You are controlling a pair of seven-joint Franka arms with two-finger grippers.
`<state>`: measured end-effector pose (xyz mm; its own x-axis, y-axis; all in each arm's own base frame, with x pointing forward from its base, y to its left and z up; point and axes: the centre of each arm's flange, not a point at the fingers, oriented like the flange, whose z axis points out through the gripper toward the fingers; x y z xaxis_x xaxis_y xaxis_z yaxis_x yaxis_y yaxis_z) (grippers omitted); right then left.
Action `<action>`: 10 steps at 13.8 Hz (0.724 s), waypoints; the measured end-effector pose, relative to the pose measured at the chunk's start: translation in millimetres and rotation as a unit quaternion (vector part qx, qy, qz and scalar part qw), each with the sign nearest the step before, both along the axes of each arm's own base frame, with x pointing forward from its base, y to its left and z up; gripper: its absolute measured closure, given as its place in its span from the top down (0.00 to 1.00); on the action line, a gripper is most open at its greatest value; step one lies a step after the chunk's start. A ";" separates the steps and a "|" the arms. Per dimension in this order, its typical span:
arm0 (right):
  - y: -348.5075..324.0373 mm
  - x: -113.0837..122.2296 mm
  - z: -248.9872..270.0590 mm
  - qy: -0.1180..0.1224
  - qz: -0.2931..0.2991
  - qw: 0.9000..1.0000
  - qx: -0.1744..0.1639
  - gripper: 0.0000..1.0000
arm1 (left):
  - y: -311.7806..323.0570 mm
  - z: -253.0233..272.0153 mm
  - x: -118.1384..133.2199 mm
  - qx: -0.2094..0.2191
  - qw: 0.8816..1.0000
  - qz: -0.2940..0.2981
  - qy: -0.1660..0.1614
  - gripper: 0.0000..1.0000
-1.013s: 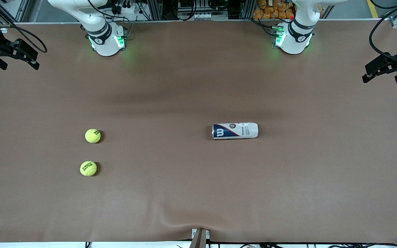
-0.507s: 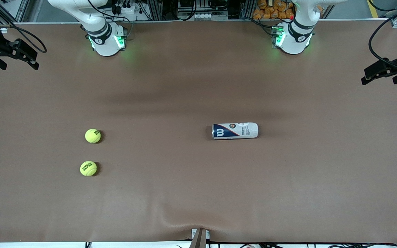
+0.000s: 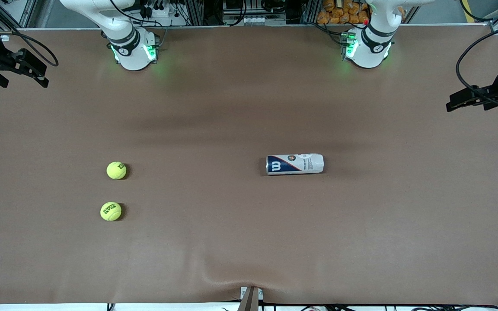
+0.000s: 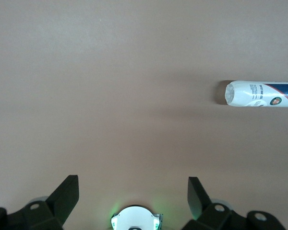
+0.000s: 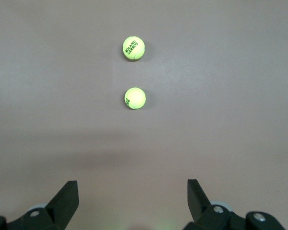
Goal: Insert tennis ball vertically with right arm
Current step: 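Reach the left gripper down to the lying Wilson can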
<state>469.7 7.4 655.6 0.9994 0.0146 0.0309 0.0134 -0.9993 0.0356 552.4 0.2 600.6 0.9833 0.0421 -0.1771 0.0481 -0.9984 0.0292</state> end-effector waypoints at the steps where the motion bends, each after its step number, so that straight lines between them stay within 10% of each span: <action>1: -0.1 0.0 0.0 0.000 0.000 1.000 0.000 1.00 | -3.5 -2.9 1.4 -0.003 1.000 -0.005 0.003 1.00; 10: -0.5 0.0 0.0 0.000 0.000 1.000 0.000 1.00 | -131.2 -55.4 22.9 -0.106 0.969 -0.225 0.008 1.00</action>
<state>469.8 6.9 655.6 0.9994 0.0136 0.0309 0.0125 -0.9993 0.0354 575.3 -131.0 545.2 0.8912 -0.4282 -0.1498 -0.3878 -0.8905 0.2380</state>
